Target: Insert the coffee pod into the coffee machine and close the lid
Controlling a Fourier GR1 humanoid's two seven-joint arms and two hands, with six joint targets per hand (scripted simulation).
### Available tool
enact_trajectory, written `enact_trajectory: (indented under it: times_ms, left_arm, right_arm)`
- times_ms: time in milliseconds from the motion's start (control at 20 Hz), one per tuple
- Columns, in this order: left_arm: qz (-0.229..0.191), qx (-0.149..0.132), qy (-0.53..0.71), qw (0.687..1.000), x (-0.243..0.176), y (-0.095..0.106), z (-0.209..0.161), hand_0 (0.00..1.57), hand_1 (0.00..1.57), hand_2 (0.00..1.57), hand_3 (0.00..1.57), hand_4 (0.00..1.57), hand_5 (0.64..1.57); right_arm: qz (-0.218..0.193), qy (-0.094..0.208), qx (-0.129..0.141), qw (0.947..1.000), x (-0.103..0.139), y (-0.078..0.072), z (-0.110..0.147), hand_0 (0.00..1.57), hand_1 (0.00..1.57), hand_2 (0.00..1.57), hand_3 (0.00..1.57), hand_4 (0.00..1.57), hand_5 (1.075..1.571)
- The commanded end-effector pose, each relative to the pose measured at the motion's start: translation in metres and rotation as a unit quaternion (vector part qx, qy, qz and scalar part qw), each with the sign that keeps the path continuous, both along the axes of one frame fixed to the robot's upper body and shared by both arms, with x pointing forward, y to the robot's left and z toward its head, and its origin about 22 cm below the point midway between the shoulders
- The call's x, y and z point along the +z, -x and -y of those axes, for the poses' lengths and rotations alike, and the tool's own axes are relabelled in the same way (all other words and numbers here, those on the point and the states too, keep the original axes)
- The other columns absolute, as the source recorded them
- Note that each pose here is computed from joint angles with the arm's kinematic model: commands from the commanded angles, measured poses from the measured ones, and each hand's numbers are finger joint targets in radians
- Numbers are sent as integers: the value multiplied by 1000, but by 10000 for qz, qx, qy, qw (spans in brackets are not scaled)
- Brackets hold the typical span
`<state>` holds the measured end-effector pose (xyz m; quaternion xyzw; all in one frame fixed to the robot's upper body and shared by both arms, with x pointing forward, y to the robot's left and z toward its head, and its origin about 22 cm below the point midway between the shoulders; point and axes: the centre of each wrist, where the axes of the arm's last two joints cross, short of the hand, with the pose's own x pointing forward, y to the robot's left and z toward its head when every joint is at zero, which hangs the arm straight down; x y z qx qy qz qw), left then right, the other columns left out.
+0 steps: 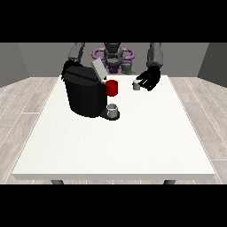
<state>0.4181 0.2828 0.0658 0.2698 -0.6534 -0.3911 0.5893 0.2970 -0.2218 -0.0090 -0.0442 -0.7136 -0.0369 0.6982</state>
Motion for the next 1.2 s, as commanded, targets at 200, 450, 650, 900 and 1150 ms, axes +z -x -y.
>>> enact_trajectory:
  times_ms: [200, 450, 650, 900, 1150]
  left_arm:
    - [209, -305, 29, 9993, 63, -19, -2, 1255, 1255, 1332, 1288, 556, 1571]
    - [326, -322, 138, 9989, 76, -22, -2, 1272, 1272, 1342, 1293, 548, 1571]
    - [688, -107, 95, 9975, 112, -30, 1, 1072, 1072, 1218, 1232, 520, 1571]
    - [745, 56, 200, 9970, 133, -34, -3, 1209, 1209, 1245, 1188, 486, 1571]
    - [1049, 77, 184, 9943, 164, -39, 5, 1264, 1264, 1319, 1251, 516, 1571]
  right_arm:
    - [-143, -61, 191, 9997, -4, -1, -2, 0, 0, 0, 0, 475, 1571]
    - [274, -174, 203, 9993, 0, -2, -1, 0, 0, 0, 0, 500, 1571]
    - [268, 62, 324, 9991, 18, -12, 9, 0, 0, 0, 0, 494, 1571]
    - [375, 51, 317, 9988, 33, -17, -9, 0, 0, 0, 0, 511, 1571]
    - [626, 248, 278, 9973, 69, -33, -8, 0, 0, 0, 0, 541, 1571]
